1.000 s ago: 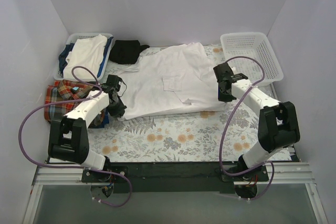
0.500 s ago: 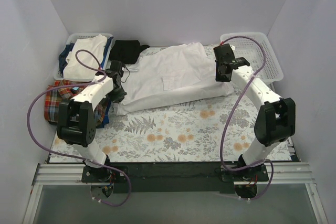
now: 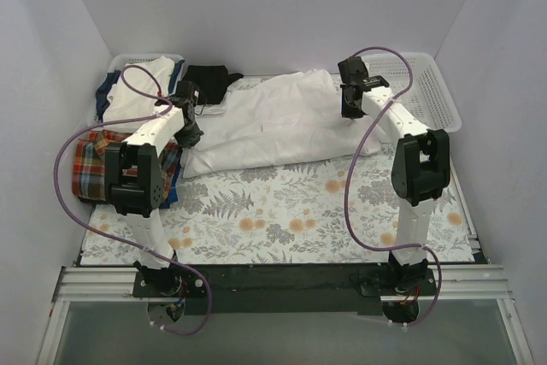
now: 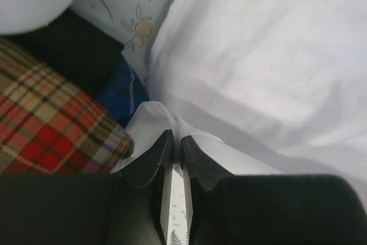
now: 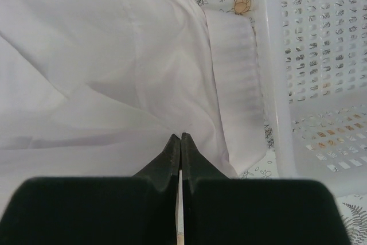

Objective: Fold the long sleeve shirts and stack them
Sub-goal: Fold the shirt

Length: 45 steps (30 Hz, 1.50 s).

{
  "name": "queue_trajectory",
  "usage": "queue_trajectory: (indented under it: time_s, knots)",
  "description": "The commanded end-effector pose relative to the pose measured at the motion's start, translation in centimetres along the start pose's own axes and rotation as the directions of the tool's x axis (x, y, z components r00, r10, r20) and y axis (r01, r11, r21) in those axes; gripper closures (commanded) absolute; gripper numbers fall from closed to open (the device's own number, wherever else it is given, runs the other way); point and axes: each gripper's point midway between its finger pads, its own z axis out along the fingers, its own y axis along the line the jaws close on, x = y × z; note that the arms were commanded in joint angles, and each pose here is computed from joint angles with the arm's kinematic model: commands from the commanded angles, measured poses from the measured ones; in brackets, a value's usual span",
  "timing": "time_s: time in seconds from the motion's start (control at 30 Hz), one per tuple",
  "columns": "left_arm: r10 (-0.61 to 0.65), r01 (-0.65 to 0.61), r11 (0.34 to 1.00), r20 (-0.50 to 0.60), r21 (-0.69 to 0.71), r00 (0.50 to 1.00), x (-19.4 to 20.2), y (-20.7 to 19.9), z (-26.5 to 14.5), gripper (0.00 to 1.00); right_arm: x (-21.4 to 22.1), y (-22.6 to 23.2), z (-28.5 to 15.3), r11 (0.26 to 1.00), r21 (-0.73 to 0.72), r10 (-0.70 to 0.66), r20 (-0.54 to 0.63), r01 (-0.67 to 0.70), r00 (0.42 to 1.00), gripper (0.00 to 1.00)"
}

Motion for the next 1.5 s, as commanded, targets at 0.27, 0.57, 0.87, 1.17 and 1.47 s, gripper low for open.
queue_trajectory:
  time_s: [0.27,0.57,0.87,1.17,1.47]
  knots:
    - [0.025,-0.029,0.995,0.033,0.100,0.999,-3.4,-3.0,1.0,0.80,6.9,-3.2,-1.5,0.999,0.051,0.014,-0.124,-0.008,0.992,0.99]
    - [0.033,-0.031,0.997,-0.017,0.075,0.999,-0.6,-1.6,1.9,0.59,11.6,-3.9,-1.5,0.998,0.055,0.022,-0.206,-0.011,0.978,0.99]
    - [-0.007,0.009,0.999,0.049,-0.038,0.999,-1.1,1.4,0.2,0.53,4.7,-3.2,0.2,0.994,0.104,0.032,-0.091,-0.023,0.995,0.99]
    - [-0.080,0.072,0.996,0.148,0.057,0.986,-1.9,2.2,-4.2,0.42,1.3,-3.1,-2.4,0.995,0.076,0.068,0.008,-0.069,0.998,0.56]
    - [-0.078,0.060,0.981,0.094,0.186,0.993,-0.2,0.4,-5.8,0.36,6.0,-0.8,-5.3,0.997,-0.072,0.013,-0.052,-0.017,0.999,0.46]
